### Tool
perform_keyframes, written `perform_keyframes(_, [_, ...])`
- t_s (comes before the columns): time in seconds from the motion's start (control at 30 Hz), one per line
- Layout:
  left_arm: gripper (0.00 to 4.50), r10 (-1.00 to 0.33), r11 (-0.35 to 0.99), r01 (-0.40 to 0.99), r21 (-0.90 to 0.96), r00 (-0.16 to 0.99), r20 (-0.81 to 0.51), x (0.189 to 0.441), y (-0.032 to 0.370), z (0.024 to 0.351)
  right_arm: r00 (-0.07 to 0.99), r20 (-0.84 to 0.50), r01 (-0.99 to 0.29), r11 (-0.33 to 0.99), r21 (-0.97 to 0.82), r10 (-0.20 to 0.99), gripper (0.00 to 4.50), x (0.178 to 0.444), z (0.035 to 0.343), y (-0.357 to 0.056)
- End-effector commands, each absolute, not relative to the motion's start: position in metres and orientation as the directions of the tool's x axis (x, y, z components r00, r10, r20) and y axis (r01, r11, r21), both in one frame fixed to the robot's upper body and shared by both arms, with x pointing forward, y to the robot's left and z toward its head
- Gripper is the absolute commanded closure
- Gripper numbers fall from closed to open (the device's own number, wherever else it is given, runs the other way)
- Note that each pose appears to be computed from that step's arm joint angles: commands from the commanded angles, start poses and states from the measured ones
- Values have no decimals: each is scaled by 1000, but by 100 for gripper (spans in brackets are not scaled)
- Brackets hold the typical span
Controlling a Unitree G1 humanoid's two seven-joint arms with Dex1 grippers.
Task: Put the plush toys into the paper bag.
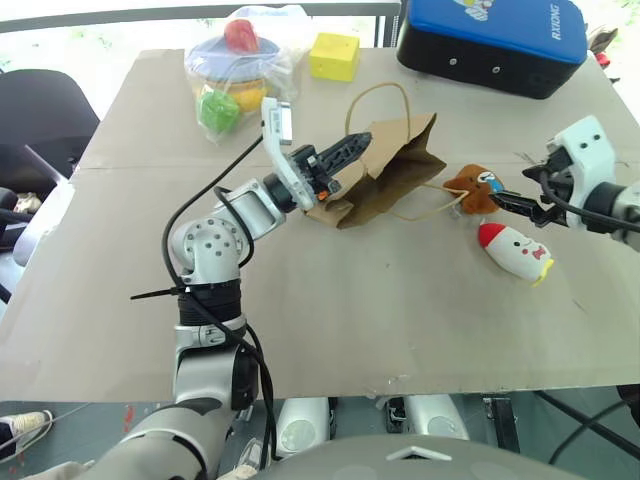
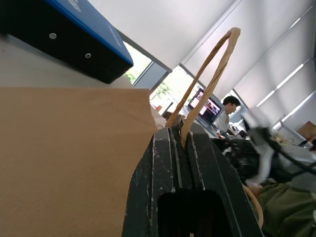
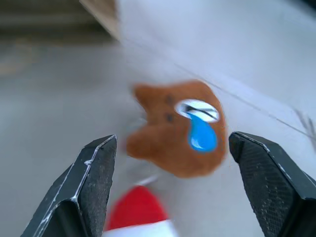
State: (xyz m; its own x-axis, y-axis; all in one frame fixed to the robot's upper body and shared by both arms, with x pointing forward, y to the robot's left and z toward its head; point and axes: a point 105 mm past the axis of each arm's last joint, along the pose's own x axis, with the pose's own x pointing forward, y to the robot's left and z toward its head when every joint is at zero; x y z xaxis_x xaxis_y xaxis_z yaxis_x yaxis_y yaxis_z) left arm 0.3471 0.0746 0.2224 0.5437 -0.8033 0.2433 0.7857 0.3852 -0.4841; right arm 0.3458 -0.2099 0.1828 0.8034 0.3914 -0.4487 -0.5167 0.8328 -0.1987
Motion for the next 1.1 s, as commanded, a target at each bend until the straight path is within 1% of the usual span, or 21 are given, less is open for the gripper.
perform_keyframes(0.03, [450, -789, 389, 820, -421, 532, 307, 341, 74, 243, 793, -478, -534, 808, -248, 378, 95, 367, 170, -203])
perform_keyframes(0.07, [450, -788, 391, 819, -420, 534, 308, 340, 73, 244, 786, -488, -543, 802, -250, 380, 95, 370, 166, -202])
perform_keyframes(0.17, [450, -777, 400, 815, -419, 544, 316, 336, 74, 244, 762, -552, -562, 770, -302, 339, 167, 378, 145, -205])
perform_keyframes(0.23, [450, -772, 405, 813, -420, 549, 319, 334, 74, 244, 743, -583, -580, 751, -315, 329, 256, 379, 135, -208])
perform_keyframes(0.33, [450, -768, 412, 810, -418, 555, 319, 332, 74, 243, 744, -587, -585, 735, -344, 317, 411, 380, 131, -211])
perform_keyframes(0.37, [450, -765, 416, 808, -418, 559, 319, 332, 75, 243, 750, -577, -583, 735, -347, 323, 436, 380, 134, -211])
perform_keyframes(0.43, [450, -762, 420, 805, -418, 563, 319, 332, 75, 243, 765, -552, -578, 731, -362, 331, 445, 379, 142, -212])
perform_keyframes(0.5, [450, -766, 420, 808, -415, 560, 316, 333, 75, 242, 812, -428, -550, 766, -332, 397, 445, 370, 178, -208])
perform_keyframes(0.57, [450, -777, 416, 813, -408, 551, 306, 333, 73, 240, 837, -296, -536, 795, -284, 459, 445, 356, 212, -204])
perform_keyframes(0.7, [450, -788, 406, 818, -407, 539, 299, 333, 72, 239, 871, -110, -488, 823, -292, 478, 445, 330, 261, -203])
perform_keyframes(0.8, [450, -796, 393, 822, -412, 528, 296, 335, 71, 238, 860, 106, -453, 842, -293, 500, 445, 306, 312, -193])
perform_keyframes(0.83, [450, -797, 389, 822, -416, 527, 296, 336, 71, 238, 847, 161, -448, 844, -296, 506, 445, 300, 323, -189])
perform_keyframes(0.9, [450, -799, 374, 822, -429, 520, 301, 338, 70, 239, 817, 231, -462, 840, -285, 528, 445, 294, 336, -174])
perform_keyframes(0.97, [450, -799, 354, 822, -446, 514, 313, 339, 68, 241, 802, 281, -471, 848, -242, 526, 445, 296, 337, -159])
perform_keyframes(1.03, [450, -793, 331, 818, -472, 511, 330, 341, 66, 244, 797, 298, -481, 850, -215, 526, 445, 299, 330, -143])
perform_keyframes(1.1, [450, -774, 293, 799, -525, 521, 361, 345, 67, 250, 787, 319, -504, 849, -161, 528, 445, 302, 315, -123])
